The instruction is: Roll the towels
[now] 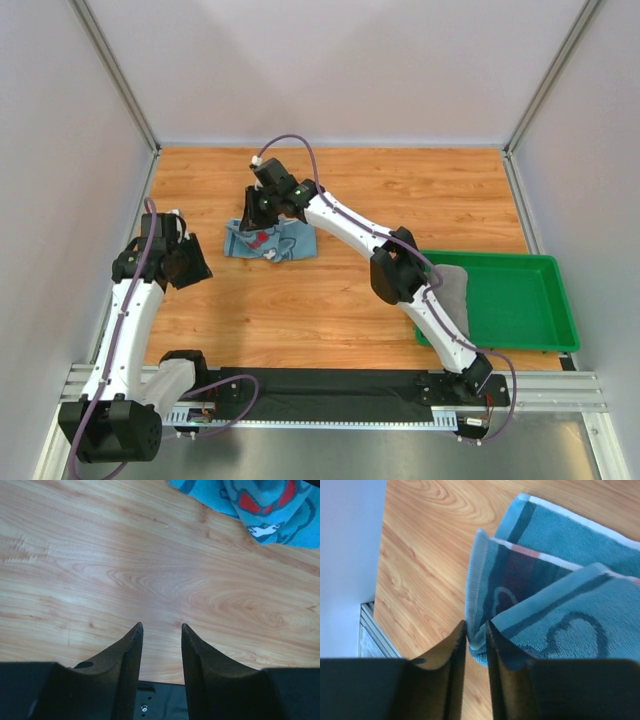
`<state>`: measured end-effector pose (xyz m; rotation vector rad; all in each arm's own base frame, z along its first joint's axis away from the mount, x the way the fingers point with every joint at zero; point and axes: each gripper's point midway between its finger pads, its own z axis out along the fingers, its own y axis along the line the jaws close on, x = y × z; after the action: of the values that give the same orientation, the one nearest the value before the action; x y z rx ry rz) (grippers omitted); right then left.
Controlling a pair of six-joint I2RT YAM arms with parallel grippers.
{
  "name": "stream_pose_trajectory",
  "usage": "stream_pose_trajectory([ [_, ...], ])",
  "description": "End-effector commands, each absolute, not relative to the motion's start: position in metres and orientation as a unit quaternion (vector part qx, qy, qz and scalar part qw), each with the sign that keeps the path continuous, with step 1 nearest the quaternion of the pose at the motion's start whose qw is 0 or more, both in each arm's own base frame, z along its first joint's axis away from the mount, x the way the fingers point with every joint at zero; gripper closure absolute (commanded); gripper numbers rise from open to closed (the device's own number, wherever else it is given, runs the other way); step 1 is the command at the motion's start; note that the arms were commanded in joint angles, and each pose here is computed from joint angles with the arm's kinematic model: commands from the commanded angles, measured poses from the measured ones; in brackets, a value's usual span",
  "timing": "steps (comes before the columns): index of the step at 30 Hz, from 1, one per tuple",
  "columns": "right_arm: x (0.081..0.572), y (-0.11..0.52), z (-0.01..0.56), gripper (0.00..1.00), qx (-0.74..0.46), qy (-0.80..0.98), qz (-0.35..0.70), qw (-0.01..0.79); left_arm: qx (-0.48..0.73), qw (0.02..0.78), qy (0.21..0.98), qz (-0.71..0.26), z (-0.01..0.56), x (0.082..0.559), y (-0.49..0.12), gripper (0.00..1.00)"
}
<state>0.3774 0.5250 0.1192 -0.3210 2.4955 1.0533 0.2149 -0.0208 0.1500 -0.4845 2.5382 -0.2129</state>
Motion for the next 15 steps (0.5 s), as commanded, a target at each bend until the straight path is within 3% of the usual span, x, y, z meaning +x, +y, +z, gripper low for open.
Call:
stream_pose_trajectory([
  [1,0.387,0.563,0.137,0.66,-0.107,0.854,0.457,0.227,-0.185,0.281,0.939,-0.077,0.157,0.218,-0.020,0.57],
  [3,0.391,0.575,0.134,0.50,-0.105,0.839,0.485,0.221,-0.187,0.279,0.939,-0.073,0.156,0.218,-0.019,0.57],
  [5,0.390,0.579,0.137,0.42,-0.110,0.833,0.496,0.219,-0.190,0.278,0.939,-0.068,0.155,0.218,-0.017,0.57],
  [6,0.390,0.577,0.143,0.29,-0.115,0.831,0.497,0.222,-0.192,0.280,0.938,-0.065,0.156,0.218,-0.016,0.57],
  [7,0.393,0.572,0.147,0.24,-0.114,0.831,0.495,0.226,-0.193,0.277,0.939,-0.064,0.154,0.218,-0.016,0.57],
  [12,0.399,0.523,0.218,0.02,-0.123,0.822,0.481,0.281,-0.190,0.273,0.941,-0.066,0.152,0.220,-0.017,0.57],
  [15,0.408,0.477,0.236,0.00,-0.125,0.835,0.434,0.315,-0.179,0.262,0.945,-0.079,0.149,0.222,-0.022,0.57],
])
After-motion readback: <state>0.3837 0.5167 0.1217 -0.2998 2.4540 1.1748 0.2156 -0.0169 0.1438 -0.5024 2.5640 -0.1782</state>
